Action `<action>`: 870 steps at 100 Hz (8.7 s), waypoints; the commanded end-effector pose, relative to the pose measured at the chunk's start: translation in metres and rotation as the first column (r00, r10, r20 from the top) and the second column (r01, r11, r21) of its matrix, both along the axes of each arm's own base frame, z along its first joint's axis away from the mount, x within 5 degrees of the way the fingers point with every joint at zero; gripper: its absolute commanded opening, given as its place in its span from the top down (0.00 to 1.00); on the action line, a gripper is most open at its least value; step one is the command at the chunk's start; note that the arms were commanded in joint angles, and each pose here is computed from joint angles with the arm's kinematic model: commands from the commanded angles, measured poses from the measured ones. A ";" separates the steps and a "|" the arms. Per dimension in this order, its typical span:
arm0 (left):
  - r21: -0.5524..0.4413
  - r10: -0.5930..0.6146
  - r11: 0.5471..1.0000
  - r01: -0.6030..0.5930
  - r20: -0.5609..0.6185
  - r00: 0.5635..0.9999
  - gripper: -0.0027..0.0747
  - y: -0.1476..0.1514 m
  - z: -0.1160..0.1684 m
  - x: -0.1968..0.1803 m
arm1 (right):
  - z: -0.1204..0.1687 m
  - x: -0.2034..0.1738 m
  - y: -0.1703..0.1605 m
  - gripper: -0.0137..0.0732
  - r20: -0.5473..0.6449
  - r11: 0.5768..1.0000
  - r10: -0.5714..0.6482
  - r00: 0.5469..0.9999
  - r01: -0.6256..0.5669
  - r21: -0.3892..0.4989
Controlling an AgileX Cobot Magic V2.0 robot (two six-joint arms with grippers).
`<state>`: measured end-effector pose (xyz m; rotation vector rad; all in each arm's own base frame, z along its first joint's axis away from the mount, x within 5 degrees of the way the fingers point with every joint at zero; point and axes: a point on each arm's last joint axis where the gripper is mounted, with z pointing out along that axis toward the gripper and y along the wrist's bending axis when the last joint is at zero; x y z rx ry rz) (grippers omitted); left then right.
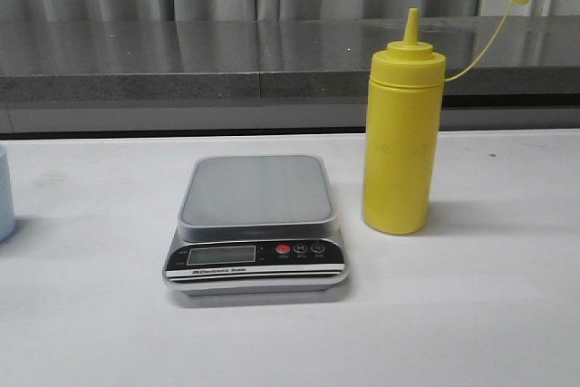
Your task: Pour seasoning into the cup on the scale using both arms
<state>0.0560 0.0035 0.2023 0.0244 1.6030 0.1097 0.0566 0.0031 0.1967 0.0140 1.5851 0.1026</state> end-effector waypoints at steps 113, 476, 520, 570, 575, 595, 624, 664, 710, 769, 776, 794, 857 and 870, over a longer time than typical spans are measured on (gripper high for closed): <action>-0.144 -0.015 0.990 -0.001 -0.106 0.994 0.99 0.000 0.105 0.042 | 0.016 -0.003 0.000 0.92 0.125 1.000 0.000 0.992 0.001 -0.002; -0.184 -0.159 0.983 0.003 -0.843 0.513 0.99 -0.017 0.090 0.294 | 0.016 -0.003 0.000 0.92 0.125 1.000 0.000 0.992 0.001 -0.002; -0.193 -0.345 0.928 0.317 -0.764 0.545 0.99 -0.122 0.127 0.287 | 0.016 -0.003 0.000 0.92 0.125 1.000 0.000 0.992 0.001 -0.002; -0.190 -0.438 0.859 0.476 -0.755 0.488 0.99 -0.204 0.099 0.299 | 0.016 -0.003 0.000 0.92 0.125 1.000 0.000 0.992 0.001 -0.002; -0.187 -0.436 0.856 0.483 -0.762 0.479 0.99 -0.209 0.097 0.302 | 0.016 -0.003 0.000 0.92 0.125 1.000 0.000 0.992 0.001 -0.002; -0.153 -0.398 0.858 0.490 -0.801 0.447 0.99 -0.214 0.086 0.315 | 0.016 -0.003 0.000 0.92 0.125 1.000 0.000 0.992 0.001 -0.002; -0.148 -0.383 0.860 0.488 -0.819 0.426 0.99 -0.215 0.079 0.317 | 0.016 -0.003 0.000 0.92 0.125 1.000 0.000 0.992 0.001 -0.002; -0.148 -0.368 0.862 0.485 -0.841 0.396 0.99 -0.217 0.064 0.321 | 0.016 -0.003 0.000 0.92 0.125 1.000 0.000 0.992 0.001 -0.002; -0.137 -0.363 0.850 0.508 -0.851 0.378 0.30 -0.217 0.073 0.319 | 0.016 -0.003 0.000 0.92 0.125 1.000 0.000 0.992 0.001 -0.002; -0.163 -0.400 0.881 0.444 -0.758 0.515 0.25 -0.189 0.138 0.311 | 0.016 -0.003 0.000 0.92 0.125 1.000 0.000 0.992 0.001 -0.002; -0.165 -0.398 0.891 0.424 -0.732 0.552 0.25 -0.177 0.150 0.309 | 0.016 -0.003 0.000 0.92 0.125 1.000 0.000 0.992 0.001 -0.002; -0.163 -0.374 0.919 0.359 -0.652 0.659 0.25 -0.137 0.170 0.295 | 0.016 -0.003 0.000 0.92 0.125 1.000 0.000 0.992 0.001 -0.002; -0.183 -0.181 0.975 0.124 -0.336 0.924 0.25 -0.026 0.134 0.139 | 0.016 -0.003 0.000 0.92 0.125 1.000 0.000 0.992 0.001 -0.002; -0.181 -0.177 0.975 0.132 -0.264 0.948 0.25 -0.023 0.124 0.106 | 0.016 -0.003 0.000 0.92 0.125 1.000 0.000 0.992 0.001 -0.002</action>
